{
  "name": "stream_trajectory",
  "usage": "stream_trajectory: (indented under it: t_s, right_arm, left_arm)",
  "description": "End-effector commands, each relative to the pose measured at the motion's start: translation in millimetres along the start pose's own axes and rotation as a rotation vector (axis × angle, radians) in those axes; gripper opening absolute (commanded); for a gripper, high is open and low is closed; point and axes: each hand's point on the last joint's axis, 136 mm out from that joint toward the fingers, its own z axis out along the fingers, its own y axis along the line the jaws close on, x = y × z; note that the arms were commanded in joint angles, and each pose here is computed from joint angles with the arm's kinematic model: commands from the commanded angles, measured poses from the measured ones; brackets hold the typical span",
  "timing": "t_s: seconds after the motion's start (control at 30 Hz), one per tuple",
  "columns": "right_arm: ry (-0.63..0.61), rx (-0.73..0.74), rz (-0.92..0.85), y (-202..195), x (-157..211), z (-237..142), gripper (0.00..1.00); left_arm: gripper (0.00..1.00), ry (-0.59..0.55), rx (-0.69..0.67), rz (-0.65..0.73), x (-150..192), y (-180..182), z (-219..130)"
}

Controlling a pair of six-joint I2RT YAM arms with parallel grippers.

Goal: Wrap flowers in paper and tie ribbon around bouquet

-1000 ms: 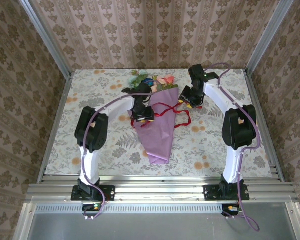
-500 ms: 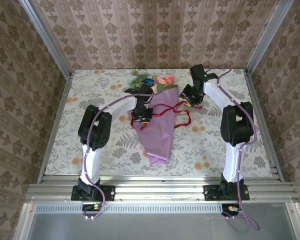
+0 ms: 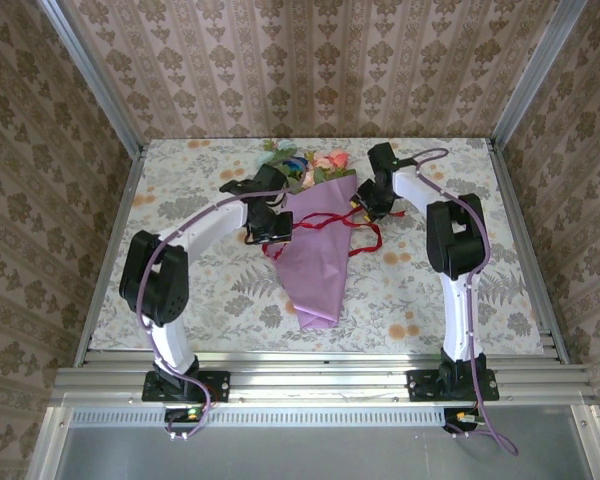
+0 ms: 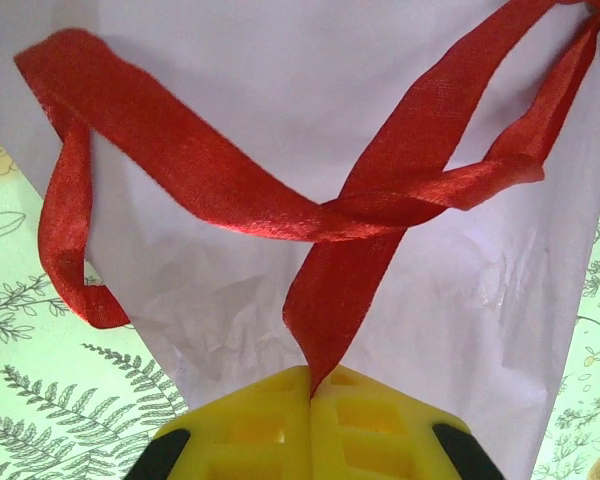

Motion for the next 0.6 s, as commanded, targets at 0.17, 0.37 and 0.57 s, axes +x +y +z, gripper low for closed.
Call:
stream_trajectory:
  t_s: [0.17,0.37,0.57]
  right_arm:
    - [-0.02,-0.035,0.088,12,-1,19,0.34]
    - [-0.059,-0.012,0.108,3,-2,12,0.0]
    - [-0.132,-0.038,0.069,8,-14,-19,0.0]
  left_arm:
    - [0.0,-0.006,0.066,-0.062,3,-3,-7]
    - [0.0,-0.053,0.089,-0.105,-2,2,-25]
    - [0.0,-0.117,0.103,-0.25,-7,43,-52]
